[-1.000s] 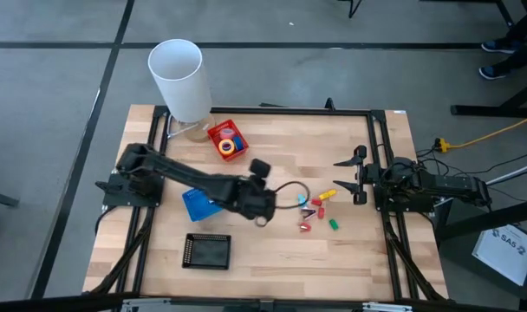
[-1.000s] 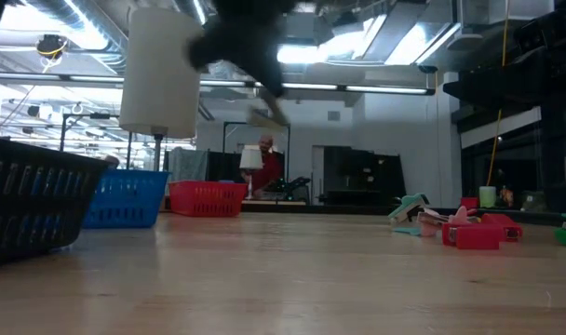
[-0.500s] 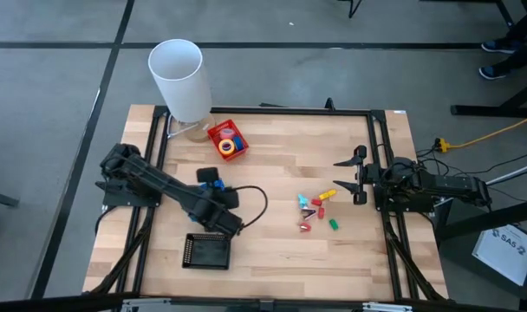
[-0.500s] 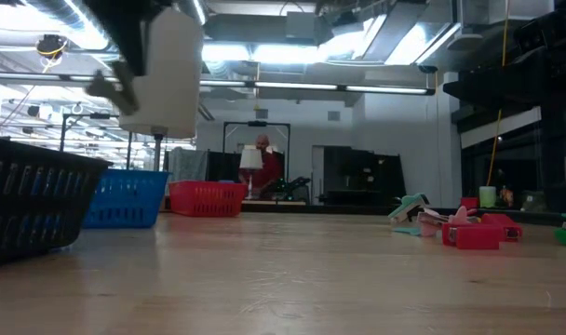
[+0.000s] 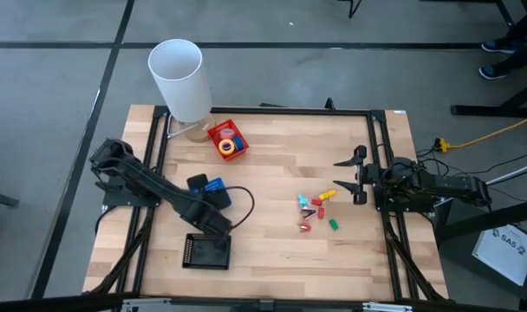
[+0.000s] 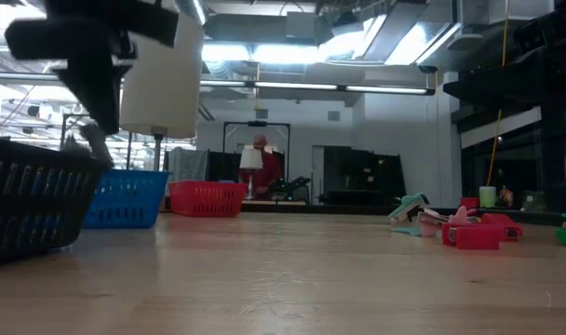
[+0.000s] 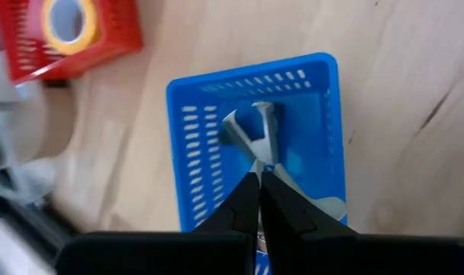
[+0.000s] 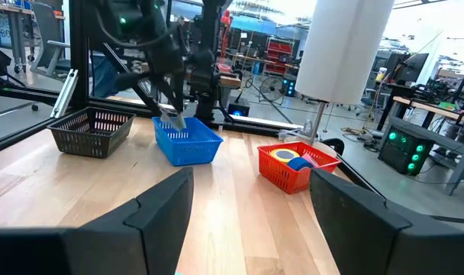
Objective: Pick and place Stapler, Stapler remover, tape
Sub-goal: Put the gray staple remover into the blue basket, then put the blue staple remover into the blue basket
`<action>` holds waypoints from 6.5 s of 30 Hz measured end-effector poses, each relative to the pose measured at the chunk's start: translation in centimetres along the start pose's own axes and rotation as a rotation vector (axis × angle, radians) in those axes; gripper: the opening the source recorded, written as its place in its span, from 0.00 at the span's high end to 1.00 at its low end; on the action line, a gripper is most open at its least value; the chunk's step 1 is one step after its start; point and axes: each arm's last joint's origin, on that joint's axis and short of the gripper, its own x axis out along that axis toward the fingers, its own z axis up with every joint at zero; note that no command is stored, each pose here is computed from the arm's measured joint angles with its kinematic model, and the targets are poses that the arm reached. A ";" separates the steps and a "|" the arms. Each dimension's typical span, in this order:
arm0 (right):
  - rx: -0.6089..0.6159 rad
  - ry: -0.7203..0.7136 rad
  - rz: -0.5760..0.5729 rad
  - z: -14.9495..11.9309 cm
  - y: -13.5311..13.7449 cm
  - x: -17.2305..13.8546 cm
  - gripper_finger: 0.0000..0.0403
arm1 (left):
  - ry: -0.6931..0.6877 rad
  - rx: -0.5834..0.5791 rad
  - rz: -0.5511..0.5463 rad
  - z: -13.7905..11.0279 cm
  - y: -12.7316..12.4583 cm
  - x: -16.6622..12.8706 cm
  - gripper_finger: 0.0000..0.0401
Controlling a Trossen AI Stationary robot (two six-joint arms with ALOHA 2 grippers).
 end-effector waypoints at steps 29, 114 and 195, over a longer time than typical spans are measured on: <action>0.000 0.000 0.000 0.0 0.0 0.0 0.35 | -0.267 0.237 -0.055 -0.2 4.4 1.0 0.67; 0.000 0.000 0.000 0.0 0.0 0.0 0.35 | -0.941 0.784 -0.138 18.6 -5.4 12.2 0.65; 0.000 0.000 0.000 0.0 0.0 0.0 0.35 | 0.196 0.375 -0.145 3.6 3.5 1.7 0.99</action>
